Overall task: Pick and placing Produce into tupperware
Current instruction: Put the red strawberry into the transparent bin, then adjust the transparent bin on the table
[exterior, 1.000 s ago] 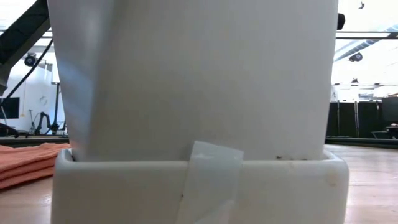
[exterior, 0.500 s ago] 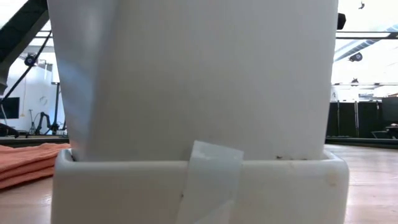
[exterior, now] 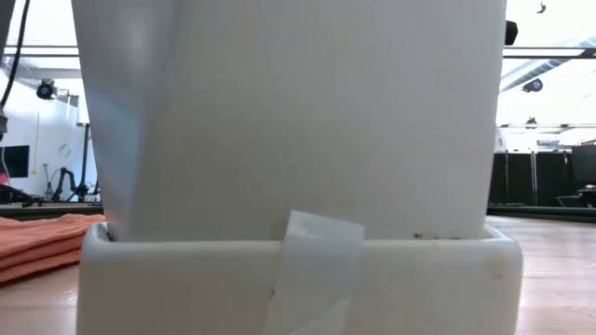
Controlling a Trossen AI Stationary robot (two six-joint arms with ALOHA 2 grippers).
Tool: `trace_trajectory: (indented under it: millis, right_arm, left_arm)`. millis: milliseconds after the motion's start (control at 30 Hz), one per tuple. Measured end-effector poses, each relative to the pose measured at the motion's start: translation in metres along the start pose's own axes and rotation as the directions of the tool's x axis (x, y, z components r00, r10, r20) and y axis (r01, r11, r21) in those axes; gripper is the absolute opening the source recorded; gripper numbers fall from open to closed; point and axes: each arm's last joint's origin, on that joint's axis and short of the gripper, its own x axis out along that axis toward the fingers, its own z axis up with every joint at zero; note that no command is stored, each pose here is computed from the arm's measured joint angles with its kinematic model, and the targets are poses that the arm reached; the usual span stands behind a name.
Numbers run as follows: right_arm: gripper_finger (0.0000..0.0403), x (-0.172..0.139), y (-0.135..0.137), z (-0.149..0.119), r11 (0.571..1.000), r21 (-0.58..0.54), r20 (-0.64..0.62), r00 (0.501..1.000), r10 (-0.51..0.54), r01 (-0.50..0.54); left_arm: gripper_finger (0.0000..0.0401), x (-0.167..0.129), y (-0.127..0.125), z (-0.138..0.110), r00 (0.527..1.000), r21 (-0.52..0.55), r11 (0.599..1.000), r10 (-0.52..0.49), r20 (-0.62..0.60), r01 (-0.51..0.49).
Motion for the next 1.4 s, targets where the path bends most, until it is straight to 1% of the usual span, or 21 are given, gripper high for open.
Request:
trace_trajectory:
  millis: [67, 100, 167, 233, 333, 433, 533, 600, 700, 767, 867, 967, 1033, 1167, 1300, 1400]
  right_arm:
    - [0.0352, 0.000, 0.000, -0.001, 1.000, -0.007, -0.001, 1.000, 0.000, 0.000]
    - [0.0352, 0.000, 0.000, -0.001, 1.000, -0.009, -0.004, 1.000, 0.001, -0.001]
    - [0.0352, -0.001, 0.000, -0.002, 1.000, -0.012, -0.022, 1.000, 0.002, -0.002]
    - [0.0352, -0.002, 0.000, -0.005, 1.000, -0.019, -0.043, 0.999, 0.003, -0.004]
    - [0.0352, -0.004, 0.000, -0.010, 1.000, -0.024, -0.059, 0.998, 0.012, -0.014]
    - [0.0352, -0.009, -0.001, -0.018, 1.000, -0.016, -0.066, 0.997, 0.025, -0.026]
    - [0.0352, -0.014, -0.002, -0.027, 0.999, -0.016, -0.072, 0.997, 0.039, -0.040]
    - [0.0352, -0.018, -0.002, -0.033, 0.999, -0.017, -0.080, 0.995, 0.050, -0.052]
    - [0.0352, -0.023, -0.004, -0.044, 0.998, -0.029, -0.142, 0.988, 0.057, -0.062]
    - [0.0351, -0.024, -0.004, -0.052, 0.997, -0.053, -0.191, 0.980, 0.045, -0.056]
    - [0.0342, -0.018, 0.000, -0.066, 0.997, -0.070, -0.236, 0.971, 0.021, -0.039]
    - [0.0322, -0.008, 0.006, -0.078, 0.996, -0.091, -0.274, 0.962, -0.012, -0.014]
    - [0.0304, 0.000, 0.011, -0.085, 0.994, -0.108, -0.276, 0.961, -0.024, -0.006]
    - [0.0250, 0.010, 0.021, -0.094, 0.992, -0.121, -0.281, 0.960, -0.005, -0.030]
    - [0.0181, 0.012, 0.022, -0.096, 0.992, -0.124, -0.281, 0.960, -0.004, -0.032]
    - [0.0128, 0.014, 0.022, -0.097, 0.992, -0.122, -0.279, 0.960, -0.006, -0.030]
  left_arm:
    - [0.0128, 0.015, -0.013, 0.005, 1.000, 0.030, 0.999, -0.022, -0.017, 0.023]
    - [0.0128, 0.023, -0.018, 0.006, 0.999, 0.041, 0.999, -0.016, -0.036, 0.017]
    - [0.0130, 0.041, -0.027, 0.002, 0.994, 0.039, 0.999, 0.001, -0.109, 0.003]
    - [0.0139, 0.054, -0.030, -0.002, 0.984, 0.025, 0.999, 0.050, -0.169, -0.046]
    - [0.0169, 0.063, -0.028, -0.008, 0.968, -0.035, 0.992, 0.107, -0.228, -0.118]
    - [0.0205, 0.064, -0.027, -0.011, 0.960, -0.079, 0.987, 0.115, -0.254, -0.139]
    - [0.0238, 0.063, -0.027, -0.010, 0.961, -0.076, 0.987, 0.121, -0.247, -0.144]
    - [0.0254, 0.061, -0.026, -0.009, 0.958, -0.072, 0.984, 0.139, -0.250, -0.161]
    - [0.0265, 0.054, -0.028, -0.010, 0.948, -0.073, 0.981, 0.151, -0.282, -0.178]
    - [0.0267, 0.048, -0.029, -0.010, 0.942, -0.103, 0.976, 0.155, -0.297, -0.193]
    - [0.0267, 0.043, -0.031, -0.013, 0.931, -0.154, 0.969, 0.133, -0.340, -0.195]
    - [0.0267, 0.041, -0.034, -0.017, 0.917, -0.179, 0.965, 0.109, -0.384, -0.190]
    - [0.0267, 0.039, -0.036, -0.020, 0.905, -0.184, 0.966, 0.091, -0.416, -0.182]
    - [0.0267, 0.028, -0.041, -0.022, 0.901, -0.206, 0.960, 0.088, -0.424, -0.190]
    - [0.0267, 0.001, -0.049, -0.025, 0.917, -0.217, 0.944, 0.159, -0.366, -0.250]
    - [0.0267, -0.020, -0.059, -0.034, 0.926, -0.246, 0.919, 0.231, -0.300, -0.309]
